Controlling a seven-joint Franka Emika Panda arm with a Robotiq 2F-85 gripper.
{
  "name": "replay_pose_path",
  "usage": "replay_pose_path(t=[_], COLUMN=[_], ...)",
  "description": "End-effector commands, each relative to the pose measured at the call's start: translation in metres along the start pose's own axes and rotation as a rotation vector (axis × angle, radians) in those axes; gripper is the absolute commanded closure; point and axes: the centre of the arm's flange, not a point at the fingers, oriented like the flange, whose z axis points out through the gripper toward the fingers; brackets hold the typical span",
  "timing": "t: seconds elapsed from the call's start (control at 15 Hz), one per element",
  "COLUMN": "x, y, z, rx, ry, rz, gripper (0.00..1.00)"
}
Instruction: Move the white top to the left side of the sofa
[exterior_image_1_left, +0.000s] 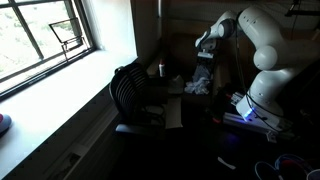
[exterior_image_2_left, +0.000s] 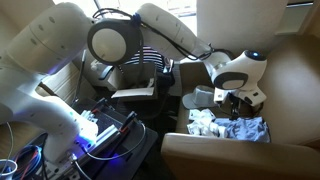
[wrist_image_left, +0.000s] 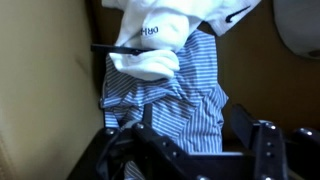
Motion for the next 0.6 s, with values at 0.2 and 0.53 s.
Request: replay_pose_path(t=[0.2,0.53], x=[-0.053,-0.064], y=[-0.011,-0.019], z=[-0.015,0.010], rx=[-0.029,-0.048], ry=[-0.352,-0.352], rz=[0.015,-0.011], gripper=[0.00,0.00])
